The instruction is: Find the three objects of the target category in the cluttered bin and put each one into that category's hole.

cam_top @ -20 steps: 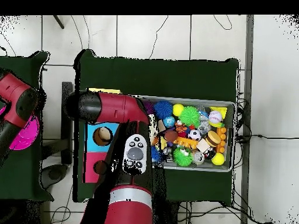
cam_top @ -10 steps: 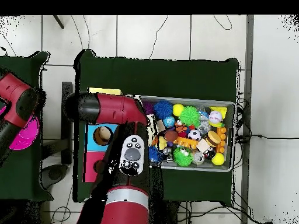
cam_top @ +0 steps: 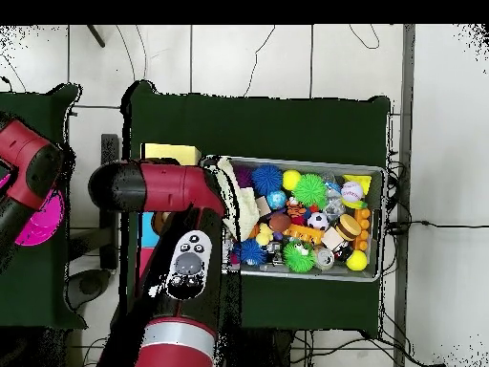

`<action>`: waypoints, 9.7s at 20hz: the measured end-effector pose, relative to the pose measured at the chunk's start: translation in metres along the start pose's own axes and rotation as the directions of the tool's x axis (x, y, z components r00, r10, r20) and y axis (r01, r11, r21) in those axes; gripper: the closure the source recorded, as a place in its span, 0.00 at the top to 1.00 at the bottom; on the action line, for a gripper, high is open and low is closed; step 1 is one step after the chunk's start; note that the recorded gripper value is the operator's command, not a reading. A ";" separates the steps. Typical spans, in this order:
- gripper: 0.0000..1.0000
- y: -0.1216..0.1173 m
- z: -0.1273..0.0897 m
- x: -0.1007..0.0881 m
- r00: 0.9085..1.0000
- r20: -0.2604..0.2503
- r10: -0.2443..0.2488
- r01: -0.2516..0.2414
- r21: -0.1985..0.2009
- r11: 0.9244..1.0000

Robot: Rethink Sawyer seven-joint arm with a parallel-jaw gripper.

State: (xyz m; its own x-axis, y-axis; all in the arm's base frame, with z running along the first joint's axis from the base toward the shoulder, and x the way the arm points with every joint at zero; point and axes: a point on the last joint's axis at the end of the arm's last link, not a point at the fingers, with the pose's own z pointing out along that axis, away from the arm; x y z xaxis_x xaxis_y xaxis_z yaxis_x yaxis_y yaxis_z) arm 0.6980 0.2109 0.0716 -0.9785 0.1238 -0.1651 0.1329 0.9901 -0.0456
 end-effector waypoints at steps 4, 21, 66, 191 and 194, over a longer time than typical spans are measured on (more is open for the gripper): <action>1.00 0.001 0.000 0.002 1.000 0.012 0.002 -0.002 0.010 1.000; 0.00 -0.015 -0.010 -0.015 0.997 0.073 0.013 -0.015 0.028 0.999; 1.00 -0.083 -0.071 -0.093 0.970 0.147 0.191 -0.174 -0.120 0.977; 0.00 -0.021 -0.004 -0.005 0.971 -0.231 0.062 -0.120 -0.248 0.961; 0.00 -0.017 0.003 -0.008 0.977 -0.201 0.065 -0.116 -0.250 0.961</action>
State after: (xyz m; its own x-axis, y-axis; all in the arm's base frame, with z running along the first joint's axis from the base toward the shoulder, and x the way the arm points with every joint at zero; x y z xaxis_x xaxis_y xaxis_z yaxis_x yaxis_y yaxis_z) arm 0.7041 0.1933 0.0712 -0.9794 0.1989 0.0342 0.2015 0.9540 0.2220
